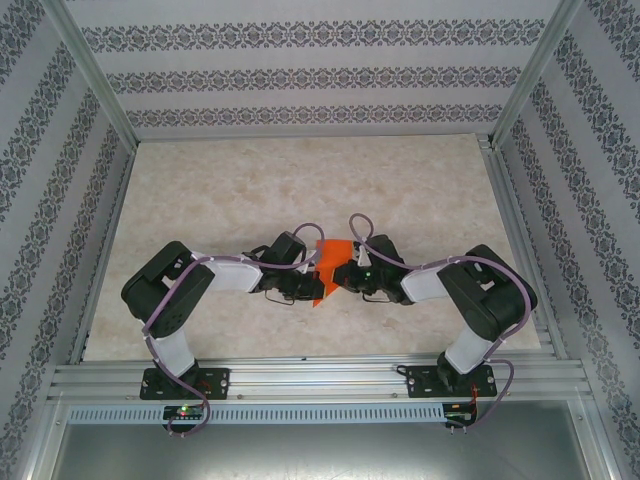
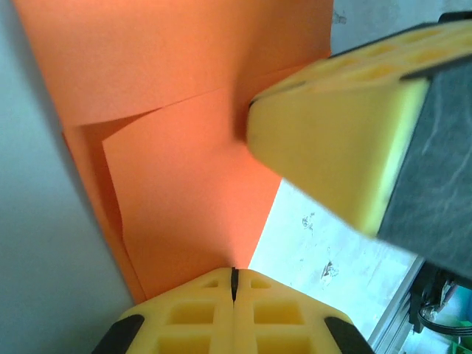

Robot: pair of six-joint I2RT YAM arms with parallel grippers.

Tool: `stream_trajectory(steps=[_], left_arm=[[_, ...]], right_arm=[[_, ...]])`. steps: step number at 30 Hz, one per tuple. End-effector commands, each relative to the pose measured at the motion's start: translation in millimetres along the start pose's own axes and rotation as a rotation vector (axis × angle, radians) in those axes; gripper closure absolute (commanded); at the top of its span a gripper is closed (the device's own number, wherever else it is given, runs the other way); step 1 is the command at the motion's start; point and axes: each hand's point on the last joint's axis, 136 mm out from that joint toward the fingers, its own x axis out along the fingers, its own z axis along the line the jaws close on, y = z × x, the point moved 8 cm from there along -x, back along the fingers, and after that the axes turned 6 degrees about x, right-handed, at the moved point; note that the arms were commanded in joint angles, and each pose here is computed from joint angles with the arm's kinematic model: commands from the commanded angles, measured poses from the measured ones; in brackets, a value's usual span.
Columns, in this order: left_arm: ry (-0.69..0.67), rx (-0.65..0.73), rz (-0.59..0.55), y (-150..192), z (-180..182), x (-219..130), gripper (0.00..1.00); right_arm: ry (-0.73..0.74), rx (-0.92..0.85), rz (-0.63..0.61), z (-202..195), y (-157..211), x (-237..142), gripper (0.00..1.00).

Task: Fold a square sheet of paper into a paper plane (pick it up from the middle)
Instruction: Third fold the triangle at the center of the table.

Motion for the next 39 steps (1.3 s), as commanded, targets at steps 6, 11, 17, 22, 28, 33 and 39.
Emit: stream_trajectory(steps=[6, 11, 17, 22, 28, 33, 39], left_arm=[[-0.254, -0.113, 0.194, 60.4, 54.7, 3.4, 1.00], [-0.224, -0.097, 0.207, 62.7, 53.0, 3.8, 1.00], [-0.205, -0.079, 0.202, 58.5, 47.9, 2.2, 1.00], [-0.193, -0.075, 0.189, 53.1, 43.7, 1.8, 1.00], [-0.180, -0.074, 0.175, 47.2, 39.3, 1.6, 1.00], [-0.171, -0.068, 0.169, 45.6, 35.0, -2.5, 1.00], [-0.114, -0.039, 0.112, 30.3, 6.2, -26.7, 0.93]], right_arm=[[0.059, 0.016, -0.137, -43.4, -24.4, -18.2, 0.94], [-0.048, -0.007, -0.153, -21.9, -32.0, -28.7, 0.92], [-0.044, -0.077, -0.133, 20.0, -20.9, -36.2, 0.89], [-0.051, -0.095, -0.058, 33.1, -1.8, -17.1, 0.89], [0.012, -0.065, -0.008, 16.3, 8.2, 5.3, 0.91], [0.104, -0.018, 0.021, -12.4, 12.4, 16.2, 0.96], [0.152, 0.000, 0.032, -23.0, 17.7, 17.4, 0.98]])
